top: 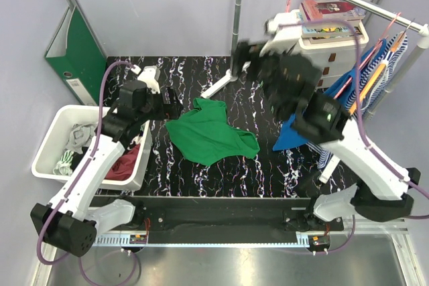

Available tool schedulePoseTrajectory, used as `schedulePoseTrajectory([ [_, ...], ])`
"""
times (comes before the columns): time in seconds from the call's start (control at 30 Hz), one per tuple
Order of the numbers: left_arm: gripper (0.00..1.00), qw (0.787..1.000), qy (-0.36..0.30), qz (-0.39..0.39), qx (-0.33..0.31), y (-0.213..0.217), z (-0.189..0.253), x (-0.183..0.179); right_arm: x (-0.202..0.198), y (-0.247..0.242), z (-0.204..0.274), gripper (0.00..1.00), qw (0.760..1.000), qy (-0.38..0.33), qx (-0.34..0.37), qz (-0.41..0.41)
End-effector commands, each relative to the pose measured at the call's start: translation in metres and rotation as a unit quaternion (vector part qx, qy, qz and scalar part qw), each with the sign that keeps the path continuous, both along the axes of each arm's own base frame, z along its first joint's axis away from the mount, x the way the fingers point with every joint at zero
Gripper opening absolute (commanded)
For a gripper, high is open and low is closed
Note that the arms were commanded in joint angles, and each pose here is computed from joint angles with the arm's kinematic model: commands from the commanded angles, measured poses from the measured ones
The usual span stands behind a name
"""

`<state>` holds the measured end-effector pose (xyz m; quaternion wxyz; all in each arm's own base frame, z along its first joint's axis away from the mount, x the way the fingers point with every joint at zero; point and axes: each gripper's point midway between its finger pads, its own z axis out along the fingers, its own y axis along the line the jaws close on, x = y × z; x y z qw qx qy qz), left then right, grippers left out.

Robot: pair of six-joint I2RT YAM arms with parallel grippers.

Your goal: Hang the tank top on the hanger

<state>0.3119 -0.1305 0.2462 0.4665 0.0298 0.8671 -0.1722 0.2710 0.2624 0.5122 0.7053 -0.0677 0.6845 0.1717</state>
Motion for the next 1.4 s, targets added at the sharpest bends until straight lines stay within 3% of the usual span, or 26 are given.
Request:
schedulePoseTrajectory([
  [0.0,0.99,0.999,-0.038,-0.010,-0.006,-0.001,0.017,0.000,0.053,-0.060,0.020,0.83,0.993,-0.001,-0.043,-0.113],
  [0.07,0.99,0.999,-0.039,-0.011,-0.009,-0.002,0.017,-0.001,0.073,-0.058,0.007,0.84,0.991,0.017,-0.064,-0.119],
  [0.2,0.99,0.999,-0.037,-0.017,-0.011,-0.004,0.016,-0.003,0.118,-0.103,-0.003,0.83,0.978,0.040,-0.068,-0.193],
  [0.5,0.99,0.999,-0.037,-0.022,-0.014,-0.005,0.016,-0.005,0.173,-0.132,-0.049,0.80,0.969,0.098,-0.073,-0.216],
  [0.73,0.99,0.999,-0.035,-0.024,-0.017,-0.007,0.015,-0.005,0.177,-0.144,-0.064,0.54,0.962,0.117,-0.082,-0.234],
  [1.07,0.99,0.999,-0.029,-0.032,-0.021,-0.011,0.012,-0.005,0.170,-0.163,-0.062,0.07,0.949,0.114,-0.099,-0.275],
  [1.2,0.99,0.999,-0.030,-0.030,-0.021,-0.010,0.012,-0.005,0.172,-0.165,-0.052,0.00,0.950,0.103,-0.094,-0.279],
  [1.37,0.99,0.999,-0.027,-0.033,-0.021,-0.011,0.010,-0.005,0.177,-0.170,-0.030,0.00,0.951,0.082,-0.089,-0.285],
])
